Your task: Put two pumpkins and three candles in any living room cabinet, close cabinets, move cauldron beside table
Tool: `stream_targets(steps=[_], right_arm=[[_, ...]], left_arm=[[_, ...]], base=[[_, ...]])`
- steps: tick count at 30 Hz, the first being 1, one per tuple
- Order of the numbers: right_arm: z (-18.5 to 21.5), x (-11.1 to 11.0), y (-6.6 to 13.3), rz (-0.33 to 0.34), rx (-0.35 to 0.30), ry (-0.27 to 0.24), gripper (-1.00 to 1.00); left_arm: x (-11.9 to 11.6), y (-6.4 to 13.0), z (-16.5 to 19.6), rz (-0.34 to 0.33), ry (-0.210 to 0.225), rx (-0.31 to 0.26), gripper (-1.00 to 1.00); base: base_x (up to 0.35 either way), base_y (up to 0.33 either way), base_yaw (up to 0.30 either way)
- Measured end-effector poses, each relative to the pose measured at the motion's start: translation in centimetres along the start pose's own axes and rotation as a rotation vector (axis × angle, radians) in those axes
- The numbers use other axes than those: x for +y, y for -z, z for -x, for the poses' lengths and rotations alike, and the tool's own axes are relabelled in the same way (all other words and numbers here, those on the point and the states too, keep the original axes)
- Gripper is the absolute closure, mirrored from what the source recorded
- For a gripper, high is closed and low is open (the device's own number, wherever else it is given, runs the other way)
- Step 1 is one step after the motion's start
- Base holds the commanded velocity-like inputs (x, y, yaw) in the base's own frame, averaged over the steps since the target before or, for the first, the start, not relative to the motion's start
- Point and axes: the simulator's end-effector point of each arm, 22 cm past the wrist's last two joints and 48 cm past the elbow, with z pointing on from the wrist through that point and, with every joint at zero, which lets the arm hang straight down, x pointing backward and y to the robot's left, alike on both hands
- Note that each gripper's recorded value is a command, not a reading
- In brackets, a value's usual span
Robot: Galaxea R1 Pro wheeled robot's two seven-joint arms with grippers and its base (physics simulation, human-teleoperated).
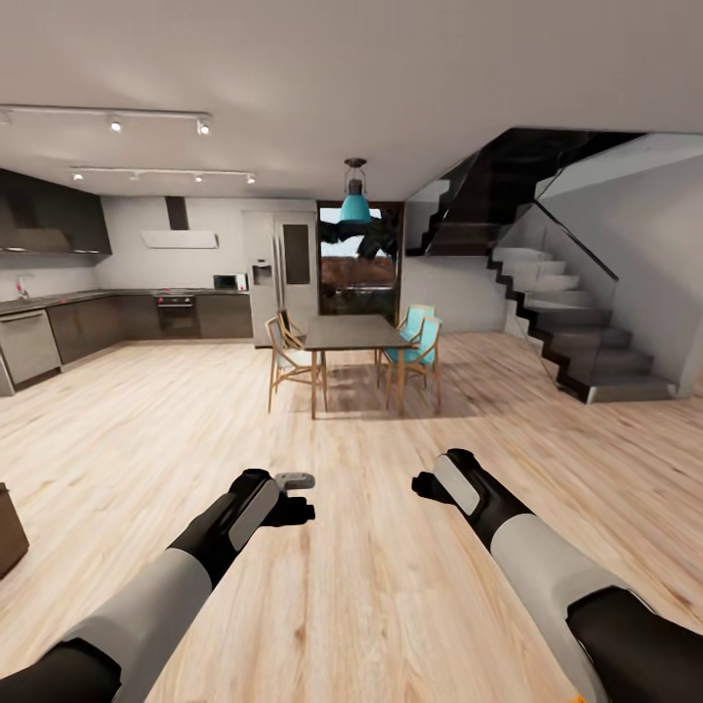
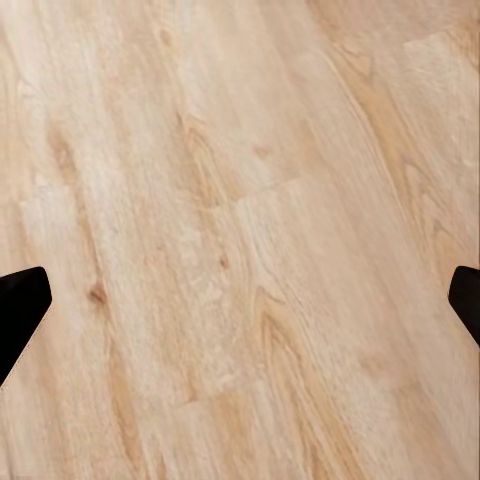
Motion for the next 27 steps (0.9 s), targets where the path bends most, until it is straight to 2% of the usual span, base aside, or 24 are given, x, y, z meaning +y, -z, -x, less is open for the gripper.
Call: stream_targets(steps=[6, 11, 18, 22, 24, 27], right_arm=[[0.1, -0.2, -0.1, 0.006, -0.001, -0.008, -1.0], [-0.1, 0.8, -0.2, 0.051, -0.002, -0.004, -1.0], [-4.3, -0.3, -2.2, 0.047, 0.037, -0.012, -1.0], [-7.4, -1.5, -4.0, 0.023, 0.0, -0.057, -1.0], [-8.8, -1.5, -4.4, 0.017, -0.008, -0.044, -1.0], [-9.4, -1.3, -4.6, 0.012, -0.016, -0.017, -1.0]], left_arm=[[0.1, -0.1, -0.2, 0.001, 0.002, 0.005, -1.0], [0.8, -0.7, -1.2, 0.015, 0.009, 0.032, -1.0], [2.4, -2.0, -2.0, 0.05, 0.046, 0.02, -1.0], [4.3, -3.2, -2.4, 0.084, 0.083, -0.018, -1.0], [5.3, -3.5, -2.0, 0.082, 0.101, -0.056, -1.0], [5.4, -3.7, -1.7, 0.063, 0.112, -0.081, -1.0]], base=[[0.334, 0.001, 0.0], [0.336, 0.0, 0.0], [0.336, 0.0, 0.0], [0.336, 0.0, 0.0], [0.336, 0.0, 0.0], [0.337, 0.0, 0.008]])
